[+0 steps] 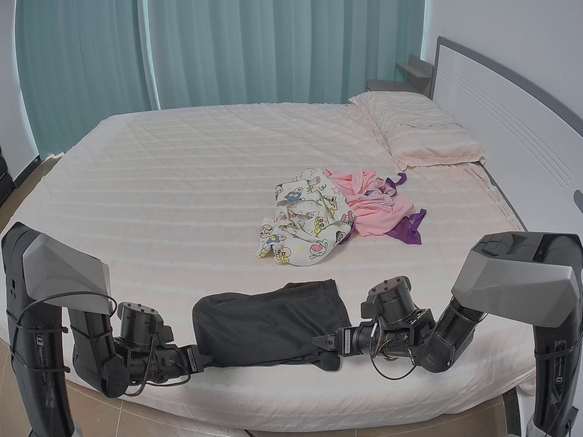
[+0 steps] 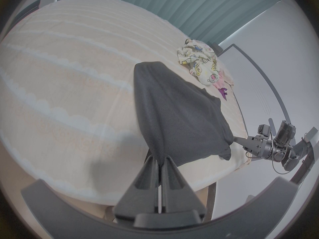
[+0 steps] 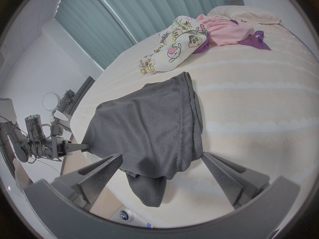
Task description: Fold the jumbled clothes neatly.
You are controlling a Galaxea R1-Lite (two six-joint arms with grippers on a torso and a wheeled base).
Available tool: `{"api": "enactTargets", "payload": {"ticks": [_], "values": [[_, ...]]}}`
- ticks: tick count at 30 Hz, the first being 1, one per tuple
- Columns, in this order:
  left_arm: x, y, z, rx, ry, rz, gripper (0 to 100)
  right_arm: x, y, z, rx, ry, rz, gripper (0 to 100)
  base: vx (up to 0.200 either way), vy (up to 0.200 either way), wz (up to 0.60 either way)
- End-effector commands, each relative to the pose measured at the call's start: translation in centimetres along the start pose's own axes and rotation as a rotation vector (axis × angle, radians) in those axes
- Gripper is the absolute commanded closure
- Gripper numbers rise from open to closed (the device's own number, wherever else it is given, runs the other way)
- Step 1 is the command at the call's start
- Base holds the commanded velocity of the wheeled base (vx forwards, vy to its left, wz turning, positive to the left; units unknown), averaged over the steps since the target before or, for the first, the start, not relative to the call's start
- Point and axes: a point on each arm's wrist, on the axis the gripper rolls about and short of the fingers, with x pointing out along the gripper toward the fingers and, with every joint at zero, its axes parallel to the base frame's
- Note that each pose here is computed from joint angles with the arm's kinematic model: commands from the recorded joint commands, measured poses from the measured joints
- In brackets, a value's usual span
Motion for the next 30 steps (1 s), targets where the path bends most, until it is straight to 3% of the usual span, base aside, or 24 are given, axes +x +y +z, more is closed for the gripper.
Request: {"api": "enactTargets", "payload": {"ticks": [1, 10, 21, 22, 30], "values": [[-0.5, -0.3, 0.3, 0.002, -0.009, -0.003, 100, 0.1, -0.1, -0.1, 0.001, 0.007, -0.013, 0, 0.000, 0.000, 0.00], [-1.0, 0.1, 0.6, -0.024, 0.012, 0.028, 100, 0.1, -0.8, 0.3, 0.015, -0.003, -0.028, 0, 0.000, 0.000, 0.00], [-1.2, 0.8, 0.6, 0.007, 0.028, 0.055, 100, 1.2, -1.6, 0.0, 0.025, 0.011, -0.043, 0, 0.000, 0.000, 0.00], [-1.2, 0.9, 0.6, 0.007, 0.030, 0.056, 100, 1.2, -1.6, 0.1, 0.025, 0.011, -0.043, 100, 0.000, 0.000, 0.00], [-1.1, 0.9, 0.6, 0.009, 0.032, 0.056, 100, 0.7, -1.5, 0.0, 0.028, 0.014, -0.048, 100, 0.000, 0.000, 0.00]]}}
